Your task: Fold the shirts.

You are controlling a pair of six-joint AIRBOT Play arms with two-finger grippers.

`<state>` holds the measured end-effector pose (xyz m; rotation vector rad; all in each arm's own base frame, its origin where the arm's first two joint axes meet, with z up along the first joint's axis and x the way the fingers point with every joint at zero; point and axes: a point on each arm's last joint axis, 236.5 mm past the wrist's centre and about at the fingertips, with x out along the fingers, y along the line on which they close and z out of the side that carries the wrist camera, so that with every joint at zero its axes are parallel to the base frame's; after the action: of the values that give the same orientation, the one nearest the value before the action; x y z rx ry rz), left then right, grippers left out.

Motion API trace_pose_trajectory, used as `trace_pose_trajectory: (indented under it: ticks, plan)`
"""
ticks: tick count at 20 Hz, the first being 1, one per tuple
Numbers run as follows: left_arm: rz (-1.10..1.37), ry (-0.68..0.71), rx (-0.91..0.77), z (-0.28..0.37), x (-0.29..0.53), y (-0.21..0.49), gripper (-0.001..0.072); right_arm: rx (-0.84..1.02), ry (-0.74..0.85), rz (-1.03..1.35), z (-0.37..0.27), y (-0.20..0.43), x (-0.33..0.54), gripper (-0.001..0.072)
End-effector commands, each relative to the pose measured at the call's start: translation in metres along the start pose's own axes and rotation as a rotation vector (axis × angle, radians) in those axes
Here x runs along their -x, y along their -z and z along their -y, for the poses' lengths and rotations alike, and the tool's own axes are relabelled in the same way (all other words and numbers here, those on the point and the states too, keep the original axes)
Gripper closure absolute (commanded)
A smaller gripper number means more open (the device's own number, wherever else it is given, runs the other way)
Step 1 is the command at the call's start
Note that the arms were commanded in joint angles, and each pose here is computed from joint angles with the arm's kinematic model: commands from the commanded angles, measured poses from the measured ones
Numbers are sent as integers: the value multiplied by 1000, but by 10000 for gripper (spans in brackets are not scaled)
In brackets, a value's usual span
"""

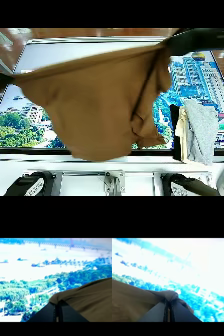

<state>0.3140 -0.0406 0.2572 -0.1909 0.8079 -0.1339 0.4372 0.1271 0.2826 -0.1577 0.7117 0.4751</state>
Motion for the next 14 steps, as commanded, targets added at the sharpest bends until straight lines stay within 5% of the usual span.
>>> trace_pose_trajectory:
  ticks: [1, 6, 11, 12, 13, 14]
  plan:
    - [-202, -126, 34, -53, -99, 55, 669, -151, -17, -113, 34, 30, -143, 647]
    - [-408, -74, 151, -64, -219, 112, 669, -465, -12, -236, 51, 93, -260, 646]
    - [-603, 74, 373, -33, -282, 164, 666, -654, -192, -359, 8, 132, -305, 619]
    - [-613, 88, 393, -30, -285, 166, 614, -666, -209, -354, 5, 129, -305, 429]
    - [-606, 92, 391, -30, -285, 163, 482, -666, -213, -341, 6, 125, -302, 116]
    - [-598, 99, 378, -31, -281, 156, 254, -653, -218, -329, 8, 119, -295, 37]
